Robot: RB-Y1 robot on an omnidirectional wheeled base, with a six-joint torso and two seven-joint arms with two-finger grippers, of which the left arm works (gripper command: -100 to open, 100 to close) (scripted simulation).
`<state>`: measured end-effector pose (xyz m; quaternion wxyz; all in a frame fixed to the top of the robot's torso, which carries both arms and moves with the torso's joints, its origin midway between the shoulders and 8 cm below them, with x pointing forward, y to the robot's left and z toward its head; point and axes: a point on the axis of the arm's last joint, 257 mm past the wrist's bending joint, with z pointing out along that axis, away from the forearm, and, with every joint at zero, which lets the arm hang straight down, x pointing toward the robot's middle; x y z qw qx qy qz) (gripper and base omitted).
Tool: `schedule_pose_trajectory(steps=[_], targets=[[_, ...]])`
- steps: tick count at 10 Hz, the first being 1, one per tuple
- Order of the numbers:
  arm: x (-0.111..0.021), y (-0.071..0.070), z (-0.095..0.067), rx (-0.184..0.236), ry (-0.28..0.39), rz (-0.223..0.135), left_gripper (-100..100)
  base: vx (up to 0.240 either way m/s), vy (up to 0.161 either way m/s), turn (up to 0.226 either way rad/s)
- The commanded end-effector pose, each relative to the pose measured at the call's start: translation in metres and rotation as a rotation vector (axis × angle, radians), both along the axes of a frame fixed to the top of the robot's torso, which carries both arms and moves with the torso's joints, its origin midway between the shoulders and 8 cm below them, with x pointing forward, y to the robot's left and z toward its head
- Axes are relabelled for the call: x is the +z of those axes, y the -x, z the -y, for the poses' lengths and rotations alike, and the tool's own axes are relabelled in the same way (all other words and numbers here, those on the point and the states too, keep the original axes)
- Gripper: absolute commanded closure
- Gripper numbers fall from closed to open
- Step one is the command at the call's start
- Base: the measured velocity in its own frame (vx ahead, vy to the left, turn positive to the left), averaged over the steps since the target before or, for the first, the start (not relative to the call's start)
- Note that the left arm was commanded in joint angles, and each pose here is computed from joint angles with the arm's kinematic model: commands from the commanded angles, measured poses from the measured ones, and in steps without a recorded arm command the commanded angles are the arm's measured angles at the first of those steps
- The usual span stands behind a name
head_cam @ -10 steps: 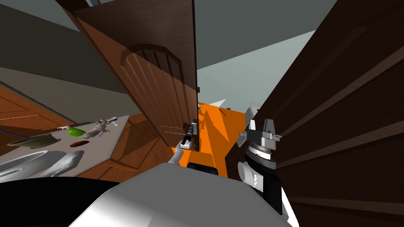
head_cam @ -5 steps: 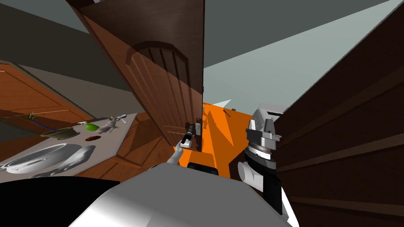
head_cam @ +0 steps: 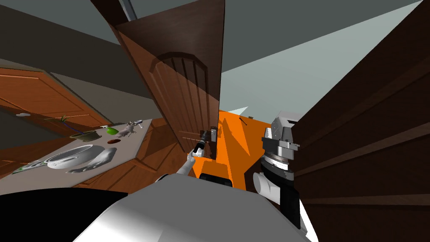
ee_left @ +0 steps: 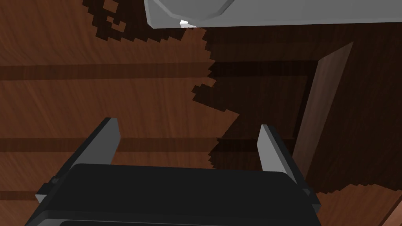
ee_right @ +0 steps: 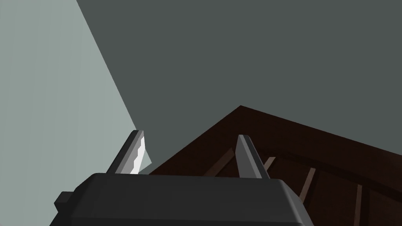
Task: Push the door open
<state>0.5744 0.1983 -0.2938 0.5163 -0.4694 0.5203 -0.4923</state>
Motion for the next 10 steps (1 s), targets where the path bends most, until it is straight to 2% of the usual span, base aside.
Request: schedule_pose_trajectory(steps=[1, 10], targets=[[-0.001, 0.0, 0.006, -0.009, 0.0, -0.001, -100, -0.097, 0.018, 0.054], [-0.002, 0.0, 0.057, -0.064, 0.04, -0.015, -100, -0.09, -0.004, 0.059]])
